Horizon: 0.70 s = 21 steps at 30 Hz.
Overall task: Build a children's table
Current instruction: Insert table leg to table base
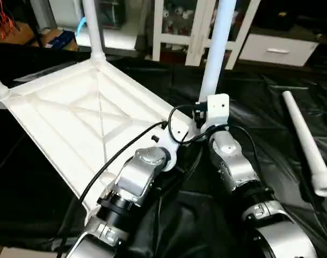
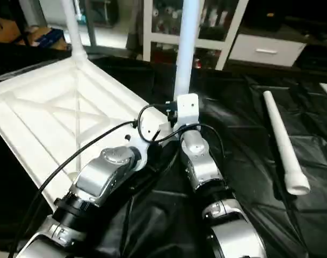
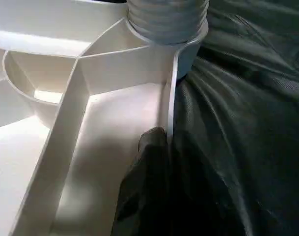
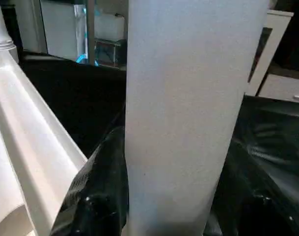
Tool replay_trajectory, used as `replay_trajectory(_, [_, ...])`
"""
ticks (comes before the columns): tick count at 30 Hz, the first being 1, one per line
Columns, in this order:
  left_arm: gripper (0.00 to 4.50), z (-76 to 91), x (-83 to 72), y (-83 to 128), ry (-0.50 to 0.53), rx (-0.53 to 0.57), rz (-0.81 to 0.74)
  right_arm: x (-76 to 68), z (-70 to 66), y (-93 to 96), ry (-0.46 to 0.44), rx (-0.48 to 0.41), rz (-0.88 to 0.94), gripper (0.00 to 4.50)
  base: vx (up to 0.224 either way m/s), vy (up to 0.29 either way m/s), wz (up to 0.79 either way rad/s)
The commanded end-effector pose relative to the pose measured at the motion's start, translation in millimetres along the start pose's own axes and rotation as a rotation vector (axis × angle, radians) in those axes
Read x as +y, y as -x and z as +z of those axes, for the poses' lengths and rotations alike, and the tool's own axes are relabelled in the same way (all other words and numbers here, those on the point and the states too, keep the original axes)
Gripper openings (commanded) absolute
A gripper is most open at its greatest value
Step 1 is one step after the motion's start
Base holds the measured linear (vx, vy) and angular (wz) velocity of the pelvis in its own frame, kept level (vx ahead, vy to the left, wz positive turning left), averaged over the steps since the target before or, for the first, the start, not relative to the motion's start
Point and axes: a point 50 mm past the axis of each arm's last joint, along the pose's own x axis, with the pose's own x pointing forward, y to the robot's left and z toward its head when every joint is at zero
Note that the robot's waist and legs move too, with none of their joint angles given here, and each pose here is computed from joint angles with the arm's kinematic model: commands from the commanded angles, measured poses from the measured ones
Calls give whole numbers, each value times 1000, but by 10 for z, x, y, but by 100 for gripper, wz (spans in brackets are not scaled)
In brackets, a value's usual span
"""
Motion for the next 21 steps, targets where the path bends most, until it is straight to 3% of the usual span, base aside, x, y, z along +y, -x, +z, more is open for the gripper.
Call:
replay_trajectory(1, [0,39,181,48,27,-49,95,-237,-680,264,58,279,-120,184,0,0,0])
replay_trajectory(9, [0,41,202,56,19,-56,104,-143,-598,247,9,191,-34,184,0,0,0])
replay_trajectory(13, [0,35,211,58,17,-57,103,-103,-540,240,29,139,14,184,0,0,0])
replay_trajectory(16, [0,24,225,63,12,-57,102,-65,-484,260,32,84,75,257,0,0,0])
replay_trajectory(21, [0,16,236,73,-10,-68,91,-81,-440,308,53,39,121,299,0,0,0])
